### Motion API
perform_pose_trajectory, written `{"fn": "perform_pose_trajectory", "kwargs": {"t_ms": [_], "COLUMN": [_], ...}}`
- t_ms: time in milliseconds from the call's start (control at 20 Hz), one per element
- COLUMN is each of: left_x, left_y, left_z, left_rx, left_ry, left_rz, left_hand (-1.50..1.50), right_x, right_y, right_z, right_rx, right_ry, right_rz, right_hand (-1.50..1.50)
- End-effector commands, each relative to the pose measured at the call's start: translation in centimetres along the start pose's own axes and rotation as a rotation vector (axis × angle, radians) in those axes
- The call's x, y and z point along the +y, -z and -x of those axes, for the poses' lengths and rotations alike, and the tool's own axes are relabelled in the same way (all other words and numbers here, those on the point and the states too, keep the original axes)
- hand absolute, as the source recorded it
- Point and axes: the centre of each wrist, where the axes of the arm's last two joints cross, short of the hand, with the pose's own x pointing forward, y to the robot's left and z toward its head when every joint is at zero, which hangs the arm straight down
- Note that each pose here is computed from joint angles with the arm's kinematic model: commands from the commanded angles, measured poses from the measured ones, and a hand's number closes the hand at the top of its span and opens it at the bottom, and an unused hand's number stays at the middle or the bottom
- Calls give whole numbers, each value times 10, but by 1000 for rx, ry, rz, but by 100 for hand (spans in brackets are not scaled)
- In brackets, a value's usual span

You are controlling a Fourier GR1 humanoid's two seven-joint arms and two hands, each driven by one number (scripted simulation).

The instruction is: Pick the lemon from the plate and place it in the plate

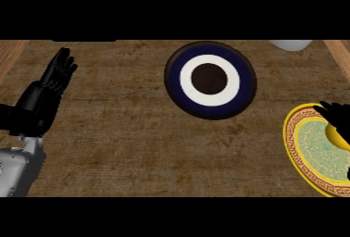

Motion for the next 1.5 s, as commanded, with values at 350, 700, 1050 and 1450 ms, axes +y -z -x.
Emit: {"fn": "perform_pose_trajectory", "kwargs": {"t_ms": [350, 700, 1050, 1450], "left_x": [-8, 4, 4, -12], "left_y": [-3, -20, -2, -8], "left_z": [-13, -2, -11, 3], "left_rx": [1, -11, -17, -17], "left_ry": [-29, -3, 10, 7], "left_rz": [0, 4, -13, 9], "left_hand": [0, 0, 0, 0], "right_x": [25, 52, 78, 72], "right_y": [32, 59, 71, 71], "right_z": [21, 14, 31, 39], "right_rx": [60, 73, 142, -15], "right_ry": [-5, -22, -97, -96], "right_rz": [-68, -127, -106, 191], "right_hand": [-150, -150, -150, 150]}}
